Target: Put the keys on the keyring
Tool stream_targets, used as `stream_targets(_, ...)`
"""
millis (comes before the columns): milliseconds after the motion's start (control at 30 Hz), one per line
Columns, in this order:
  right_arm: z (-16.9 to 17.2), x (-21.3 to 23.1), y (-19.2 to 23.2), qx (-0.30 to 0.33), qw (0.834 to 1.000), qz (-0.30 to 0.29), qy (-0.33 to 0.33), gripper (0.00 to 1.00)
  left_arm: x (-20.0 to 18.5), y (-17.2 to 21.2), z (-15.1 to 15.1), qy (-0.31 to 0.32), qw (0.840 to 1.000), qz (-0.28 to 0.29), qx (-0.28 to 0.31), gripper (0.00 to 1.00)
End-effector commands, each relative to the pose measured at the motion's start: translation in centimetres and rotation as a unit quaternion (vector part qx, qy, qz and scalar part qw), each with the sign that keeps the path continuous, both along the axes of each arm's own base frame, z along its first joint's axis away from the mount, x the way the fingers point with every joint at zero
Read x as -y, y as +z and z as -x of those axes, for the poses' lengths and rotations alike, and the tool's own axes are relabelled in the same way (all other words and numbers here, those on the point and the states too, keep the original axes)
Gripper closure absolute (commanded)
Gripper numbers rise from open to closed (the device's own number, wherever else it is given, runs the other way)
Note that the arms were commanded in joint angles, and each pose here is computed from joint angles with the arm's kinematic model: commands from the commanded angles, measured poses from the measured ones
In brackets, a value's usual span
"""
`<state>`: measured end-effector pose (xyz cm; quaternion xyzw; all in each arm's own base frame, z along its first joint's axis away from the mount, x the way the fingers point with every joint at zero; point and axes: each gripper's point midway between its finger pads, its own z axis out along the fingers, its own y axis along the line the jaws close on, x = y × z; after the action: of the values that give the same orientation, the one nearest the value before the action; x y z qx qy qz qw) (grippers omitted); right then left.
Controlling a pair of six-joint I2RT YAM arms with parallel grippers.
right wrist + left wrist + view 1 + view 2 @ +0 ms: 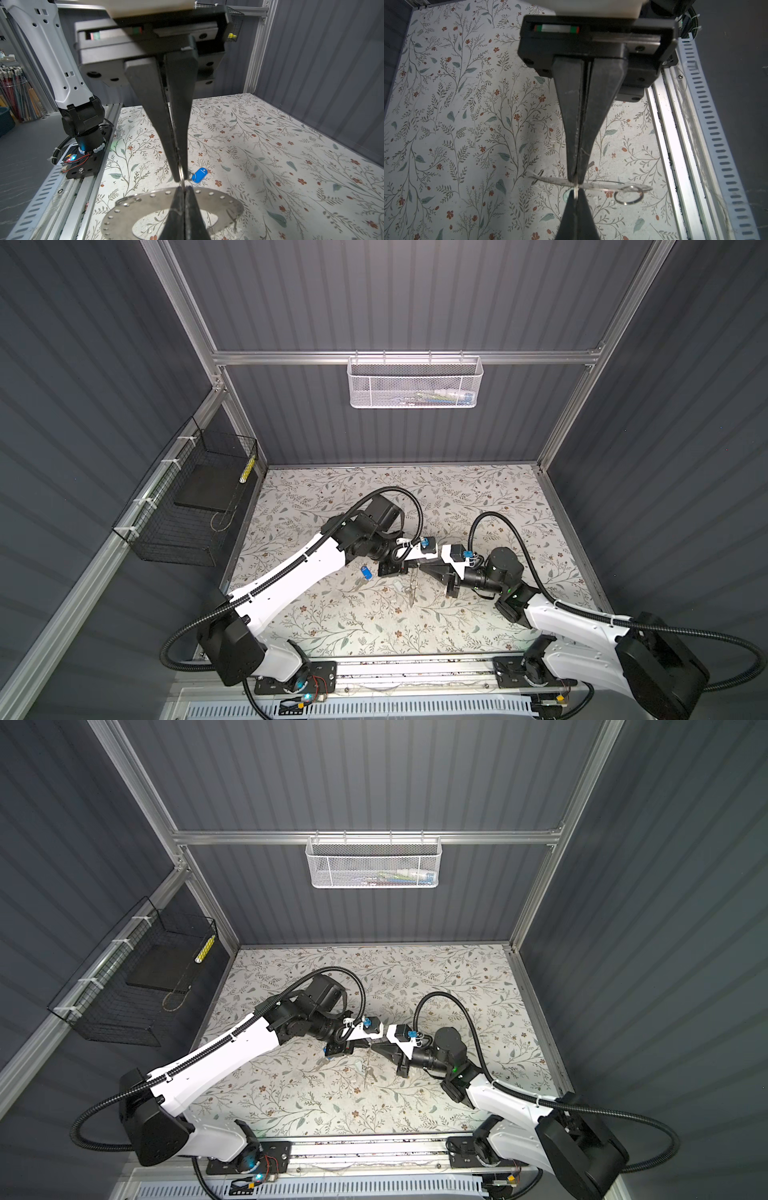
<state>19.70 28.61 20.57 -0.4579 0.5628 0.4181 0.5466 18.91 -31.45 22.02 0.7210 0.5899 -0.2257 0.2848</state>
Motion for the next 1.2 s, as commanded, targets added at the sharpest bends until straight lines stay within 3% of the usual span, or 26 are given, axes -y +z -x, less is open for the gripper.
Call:
stream_targets(0,0.2,-0.2,2.0,0.021,0.999,-0.023,0.007,1.00,0.6,1.8,1.0,-0.018,0.999,0.047,0.009,0.89)
stream_targets(67,0.2,-0.2,1.9,0.021,0.999,-0.022,0.009,1.00,0.4,1.9,0.6,-0.003,0.998,0.050,0.022,0.60)
stream_targets(133,0.1,-0.2,1.8,0.020,1.000,-0.022,0.006,1.00,-0.3,2.2,0.2,0.010,0.998,0.054,0.035,0.54)
stream_targets(333,0.7,0.3,3.8,0.045,0.998,-0.047,0.009,1.00,-3.0,4.9,-1.5,0.067,0.980,0.187,0.016,0.58)
stream_targets(567,1.2,0.1,5.7,0.050,0.995,-0.082,0.033,1.00,-2.5,4.8,0.3,0.041,0.960,0.276,-0.002,0.65)
stream_targets(1167,1.8,-0.8,7.6,0.047,0.988,-0.121,0.083,1.00,-2.4,4.9,1.5,0.007,0.945,0.326,0.012,0.74)
